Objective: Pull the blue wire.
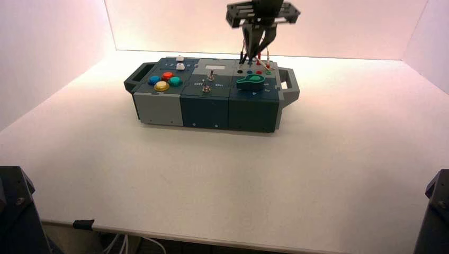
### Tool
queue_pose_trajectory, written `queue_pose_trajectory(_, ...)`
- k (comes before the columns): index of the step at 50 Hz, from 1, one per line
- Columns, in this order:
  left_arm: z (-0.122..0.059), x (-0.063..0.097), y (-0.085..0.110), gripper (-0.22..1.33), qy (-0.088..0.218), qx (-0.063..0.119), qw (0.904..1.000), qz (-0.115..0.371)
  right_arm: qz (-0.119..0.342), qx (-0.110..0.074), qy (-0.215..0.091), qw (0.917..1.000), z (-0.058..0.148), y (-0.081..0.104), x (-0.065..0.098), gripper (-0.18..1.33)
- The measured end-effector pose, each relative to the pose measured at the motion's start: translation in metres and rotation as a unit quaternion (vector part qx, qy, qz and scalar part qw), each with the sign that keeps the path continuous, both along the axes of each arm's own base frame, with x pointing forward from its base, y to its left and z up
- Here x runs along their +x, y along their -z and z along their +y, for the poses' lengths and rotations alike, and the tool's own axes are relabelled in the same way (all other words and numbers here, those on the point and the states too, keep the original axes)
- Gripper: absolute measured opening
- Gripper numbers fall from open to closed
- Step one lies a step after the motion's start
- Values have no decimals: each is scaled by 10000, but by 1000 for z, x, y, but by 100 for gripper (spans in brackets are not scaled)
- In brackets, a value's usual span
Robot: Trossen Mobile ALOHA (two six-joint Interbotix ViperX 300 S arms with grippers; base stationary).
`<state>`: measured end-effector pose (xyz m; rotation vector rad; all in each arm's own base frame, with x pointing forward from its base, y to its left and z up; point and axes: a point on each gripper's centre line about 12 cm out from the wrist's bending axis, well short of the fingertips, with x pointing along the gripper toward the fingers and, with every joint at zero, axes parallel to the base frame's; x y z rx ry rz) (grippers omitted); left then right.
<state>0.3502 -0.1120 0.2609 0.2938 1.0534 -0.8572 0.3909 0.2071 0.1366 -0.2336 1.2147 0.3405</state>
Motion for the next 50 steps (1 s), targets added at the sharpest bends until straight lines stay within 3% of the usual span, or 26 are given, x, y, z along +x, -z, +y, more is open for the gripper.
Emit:
queue_pose_trajectory(20, 0, 0, -1, -16, 0, -3, 10000, -15, 492, -224, -42, 9985, -4, -8, -11, 1)
queue_pose_trajectory(25, 0, -1, -2, -16, 0, -5, 10000, -30, 603, -165, -133, 9980, -3, -9, -14, 1)
queue_pose_trajectory(32, 0, -1, -3, -16, 8, -7, 10000, -38, 735, 52, -260, 9969, 3, -11, -18, 1)
queue_pose_trajectory(39, 0, -2, -5, -16, 8, -12, 10000, -68, 836, 53, -269, 9961, 2, -6, -22, 2)
queue_pose_trajectory(43, -1, -3, -7, -16, 15, -16, 10000, -91, 836, 36, -273, 9961, 1, -5, -24, 35)
queue_pose_trajectory(44, -1, -3, -7, -16, 15, -16, 10000, -91, 829, 39, -272, 9962, 0, -4, -25, 56)
queue_pose_trajectory(46, -1, -3, -7, -16, 15, -17, 9999, -98, 808, 48, -271, 9963, 0, -5, -25, 65)
queue_pose_trajectory(50, -1, -3, -7, -16, 15, -17, 9999, -98, 815, 45, -271, 9963, -1, -6, -27, 68)
